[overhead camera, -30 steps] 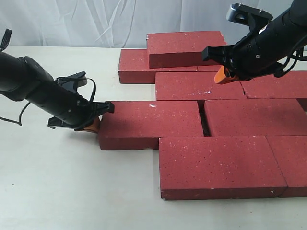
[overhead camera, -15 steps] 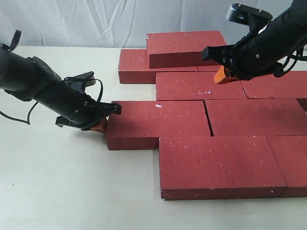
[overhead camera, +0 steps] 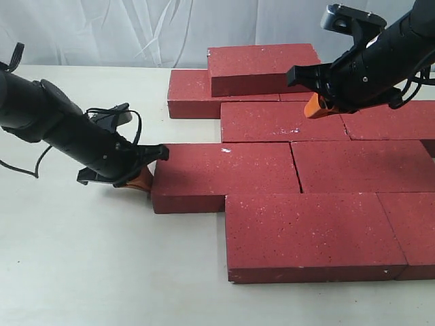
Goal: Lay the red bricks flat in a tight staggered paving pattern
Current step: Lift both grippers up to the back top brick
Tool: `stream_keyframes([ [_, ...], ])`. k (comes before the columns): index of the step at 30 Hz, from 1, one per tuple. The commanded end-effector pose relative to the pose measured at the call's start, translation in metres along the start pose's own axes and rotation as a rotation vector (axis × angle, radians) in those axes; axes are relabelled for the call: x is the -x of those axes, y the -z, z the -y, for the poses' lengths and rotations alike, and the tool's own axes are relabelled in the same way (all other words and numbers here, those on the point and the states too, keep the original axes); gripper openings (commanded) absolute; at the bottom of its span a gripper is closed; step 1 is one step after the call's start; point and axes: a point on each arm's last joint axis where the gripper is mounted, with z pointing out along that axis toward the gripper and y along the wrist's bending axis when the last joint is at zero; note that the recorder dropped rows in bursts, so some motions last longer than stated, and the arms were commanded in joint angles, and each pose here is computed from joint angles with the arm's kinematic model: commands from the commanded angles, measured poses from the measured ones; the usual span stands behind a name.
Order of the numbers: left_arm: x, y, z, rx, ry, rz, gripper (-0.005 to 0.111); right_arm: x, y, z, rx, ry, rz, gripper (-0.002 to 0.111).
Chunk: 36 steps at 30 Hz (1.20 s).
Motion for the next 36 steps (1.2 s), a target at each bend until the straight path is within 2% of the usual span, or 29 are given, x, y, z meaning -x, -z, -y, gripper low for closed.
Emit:
stream_keyframes([
  [1, 0.009, 0.023, -0.016, 0.000, 0.041, 0.029, 0.000, 0.003, 0.004, 0.001, -0.012, 0.018, 0.027, -0.001],
  [4, 0.015, 0.045, -0.015, 0.001, 0.026, 0.089, 0.000, 0.003, 0.004, 0.002, -0.014, 0.020, 0.028, -0.001],
  [9, 0.017, 0.074, -0.001, 0.005, -0.047, 0.174, 0.000, 0.006, 0.005, 0.007, -0.040, 0.033, 0.055, -0.001],
  [13, 0.021, 0.094, 0.004, 0.057, -0.119, 0.270, 0.000, 0.012, 0.009, 0.024, -0.075, 0.003, 0.099, -0.001],
  [17, 0.028, 0.103, 0.006, 0.076, -0.122, 0.358, 0.000, 0.019, 0.016, 0.045, -0.109, -0.047, 0.152, -0.001],
  [24, 0.051, 0.113, 0.017, 0.050, -0.108, 0.418, 0.000, 0.028, 0.012, 0.070, -0.150, -0.106, 0.215, -0.001],
  [28, 0.068, 0.116, 0.022, 0.037, -0.111, 0.453, 0.000, 0.039, 0.002, 0.073, -0.145, -0.109, 0.202, -0.001],
  [36, 0.102, 0.101, 0.023, 0.023, -0.105, 0.470, 0.000, 0.074, -0.016, 0.078, -0.136, -0.101, 0.219, -0.001],
])
